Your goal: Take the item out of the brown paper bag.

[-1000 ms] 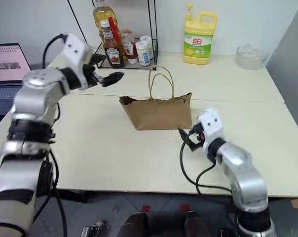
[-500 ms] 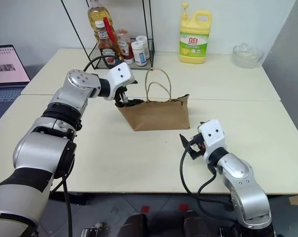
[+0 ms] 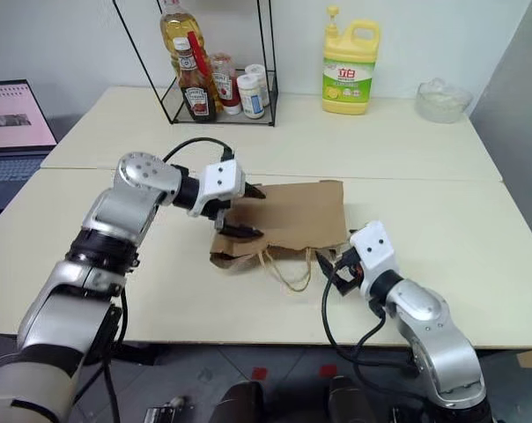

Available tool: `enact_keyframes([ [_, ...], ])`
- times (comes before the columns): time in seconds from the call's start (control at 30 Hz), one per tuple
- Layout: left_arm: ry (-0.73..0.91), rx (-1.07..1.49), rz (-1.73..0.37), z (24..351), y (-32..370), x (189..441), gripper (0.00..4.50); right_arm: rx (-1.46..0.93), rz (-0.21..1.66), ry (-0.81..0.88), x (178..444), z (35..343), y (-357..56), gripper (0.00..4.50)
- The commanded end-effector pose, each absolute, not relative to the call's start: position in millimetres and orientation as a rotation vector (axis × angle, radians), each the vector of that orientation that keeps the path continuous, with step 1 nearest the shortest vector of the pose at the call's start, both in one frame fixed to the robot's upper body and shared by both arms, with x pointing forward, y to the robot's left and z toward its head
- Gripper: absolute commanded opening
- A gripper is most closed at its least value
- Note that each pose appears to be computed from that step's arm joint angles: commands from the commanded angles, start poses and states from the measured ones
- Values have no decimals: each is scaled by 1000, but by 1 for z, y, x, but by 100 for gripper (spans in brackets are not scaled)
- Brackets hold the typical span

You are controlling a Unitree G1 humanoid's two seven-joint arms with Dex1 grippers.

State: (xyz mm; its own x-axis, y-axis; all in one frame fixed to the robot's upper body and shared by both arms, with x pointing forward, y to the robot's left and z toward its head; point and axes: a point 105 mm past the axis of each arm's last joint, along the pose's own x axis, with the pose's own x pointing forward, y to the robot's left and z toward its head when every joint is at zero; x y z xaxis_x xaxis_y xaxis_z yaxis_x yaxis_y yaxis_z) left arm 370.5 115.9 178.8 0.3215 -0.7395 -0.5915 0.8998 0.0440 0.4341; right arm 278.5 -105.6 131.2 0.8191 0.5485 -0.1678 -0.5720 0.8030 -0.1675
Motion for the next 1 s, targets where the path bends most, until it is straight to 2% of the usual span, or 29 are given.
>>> enact_keyframes([
  [0.03,234,852,-1237,170,117,362,450,-241,655,88,263,136,-109,448],
  [0.3,209,855,-1250,155,107,345,450,-341,746,188,238,125,-139,448],
  [0.53,166,1007,-1356,150,111,328,450,-369,784,153,235,134,-147,448],
  [0.87,-80,1099,-1554,194,102,311,450,-418,887,134,220,129,-147,448],
  [1.0,-113,1150,-1630,195,103,302,450,-432,892,134,221,126,-151,448],
])
